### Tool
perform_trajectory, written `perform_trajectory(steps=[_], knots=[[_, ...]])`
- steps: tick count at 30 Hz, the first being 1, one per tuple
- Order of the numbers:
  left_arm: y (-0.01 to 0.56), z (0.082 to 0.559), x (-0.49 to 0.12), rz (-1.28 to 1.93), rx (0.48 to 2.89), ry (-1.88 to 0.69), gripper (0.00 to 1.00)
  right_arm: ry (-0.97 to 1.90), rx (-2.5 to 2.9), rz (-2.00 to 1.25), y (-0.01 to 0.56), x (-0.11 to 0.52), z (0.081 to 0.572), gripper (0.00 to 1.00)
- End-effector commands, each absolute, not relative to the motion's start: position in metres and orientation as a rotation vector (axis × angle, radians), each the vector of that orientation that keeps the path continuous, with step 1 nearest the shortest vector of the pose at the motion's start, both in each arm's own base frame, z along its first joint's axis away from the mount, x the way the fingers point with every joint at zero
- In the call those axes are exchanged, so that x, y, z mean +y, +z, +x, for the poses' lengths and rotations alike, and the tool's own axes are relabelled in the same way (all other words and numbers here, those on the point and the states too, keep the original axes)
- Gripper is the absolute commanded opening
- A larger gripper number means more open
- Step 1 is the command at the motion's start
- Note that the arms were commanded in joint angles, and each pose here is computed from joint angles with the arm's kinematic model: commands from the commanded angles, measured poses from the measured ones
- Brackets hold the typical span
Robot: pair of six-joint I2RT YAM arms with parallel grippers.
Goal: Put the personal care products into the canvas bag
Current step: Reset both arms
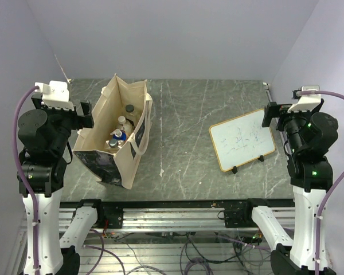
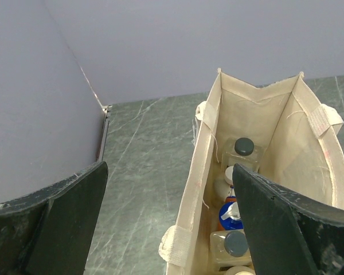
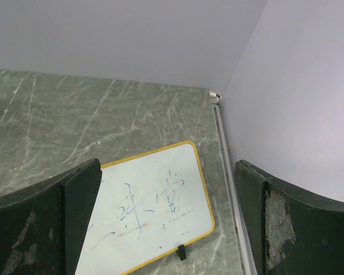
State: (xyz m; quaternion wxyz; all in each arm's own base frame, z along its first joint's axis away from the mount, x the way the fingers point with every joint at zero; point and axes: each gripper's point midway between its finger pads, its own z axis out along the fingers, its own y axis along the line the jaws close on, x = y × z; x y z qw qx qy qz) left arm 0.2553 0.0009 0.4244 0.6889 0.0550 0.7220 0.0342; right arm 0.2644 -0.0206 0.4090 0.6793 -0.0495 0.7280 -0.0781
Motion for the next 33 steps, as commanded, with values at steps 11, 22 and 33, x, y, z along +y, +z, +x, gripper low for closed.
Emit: perform_trajectory(steps=[11,22,33], knots=[[0.423,0.232,0.014,0.049,1.592,0.124,1.0,-0.191,1.626,-0.104,0.413,-0.025,0.252,1.0],[0.419,0.232,0.011,0.062,1.594,0.109,1.0,-0.187,1.627,-0.099,0.41,-0.025,0.252,1.0],[0.413,0.238,0.008,0.061,1.602,0.08,1.0,-0.17,1.646,-0.123,0.403,-0.021,0.258,1.0]])
